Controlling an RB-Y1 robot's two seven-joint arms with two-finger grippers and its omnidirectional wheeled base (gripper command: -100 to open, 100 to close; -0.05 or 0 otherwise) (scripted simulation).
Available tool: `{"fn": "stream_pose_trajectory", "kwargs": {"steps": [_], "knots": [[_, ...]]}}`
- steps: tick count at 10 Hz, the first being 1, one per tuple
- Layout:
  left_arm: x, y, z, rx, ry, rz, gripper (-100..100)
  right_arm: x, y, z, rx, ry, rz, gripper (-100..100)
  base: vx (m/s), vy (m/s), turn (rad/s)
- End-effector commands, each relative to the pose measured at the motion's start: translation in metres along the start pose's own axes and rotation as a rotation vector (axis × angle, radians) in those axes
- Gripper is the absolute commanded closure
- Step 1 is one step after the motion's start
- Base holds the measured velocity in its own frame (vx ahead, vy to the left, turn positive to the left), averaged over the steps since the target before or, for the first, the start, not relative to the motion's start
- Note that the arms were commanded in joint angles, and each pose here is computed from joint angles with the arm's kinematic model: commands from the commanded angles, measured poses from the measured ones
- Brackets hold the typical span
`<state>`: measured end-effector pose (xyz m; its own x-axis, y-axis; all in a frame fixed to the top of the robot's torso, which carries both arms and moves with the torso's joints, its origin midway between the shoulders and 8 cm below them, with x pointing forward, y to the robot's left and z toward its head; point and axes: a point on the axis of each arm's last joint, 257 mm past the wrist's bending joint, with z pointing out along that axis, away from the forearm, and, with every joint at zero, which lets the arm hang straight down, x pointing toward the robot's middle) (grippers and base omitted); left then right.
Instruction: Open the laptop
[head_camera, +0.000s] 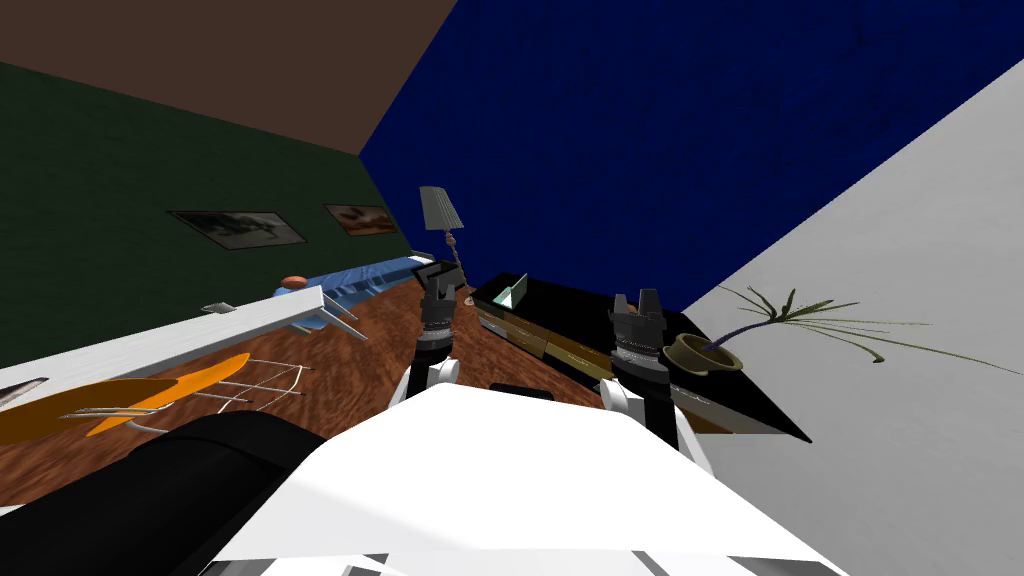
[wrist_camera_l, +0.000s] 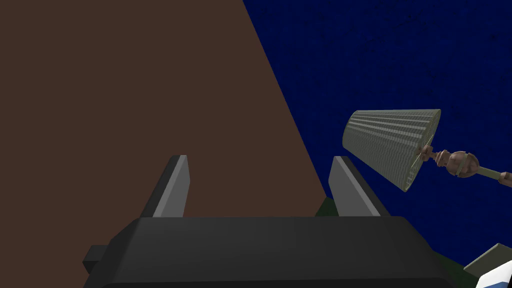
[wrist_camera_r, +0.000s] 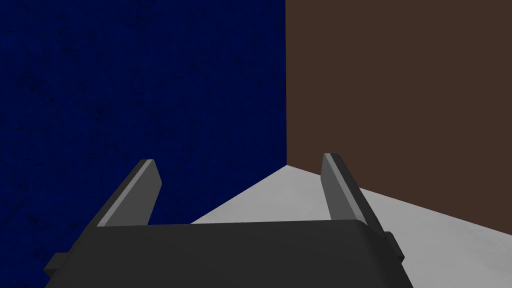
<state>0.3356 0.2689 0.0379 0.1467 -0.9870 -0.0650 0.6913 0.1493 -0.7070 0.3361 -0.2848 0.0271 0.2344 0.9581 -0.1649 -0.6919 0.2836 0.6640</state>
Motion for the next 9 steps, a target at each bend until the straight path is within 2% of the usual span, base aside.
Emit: {"fn": "stream_pose_trajectory", "kwargs": {"steps": [1, 9], "knots": [[0.0, 0.0, 0.0, 0.0, 0.0, 0.0, 0, 0.0, 0.0, 0.0, 0.0, 0.0, 0.0, 0, 0.0, 0.0, 0.0], [0.0, -0.0002, 0.0001, 0.0, 0.0, 0.0, 0, 0.0, 0.0002, 0.0001, 0.0, 0.0, 0.0, 0, 0.0, 0.0, 0.0]]}}
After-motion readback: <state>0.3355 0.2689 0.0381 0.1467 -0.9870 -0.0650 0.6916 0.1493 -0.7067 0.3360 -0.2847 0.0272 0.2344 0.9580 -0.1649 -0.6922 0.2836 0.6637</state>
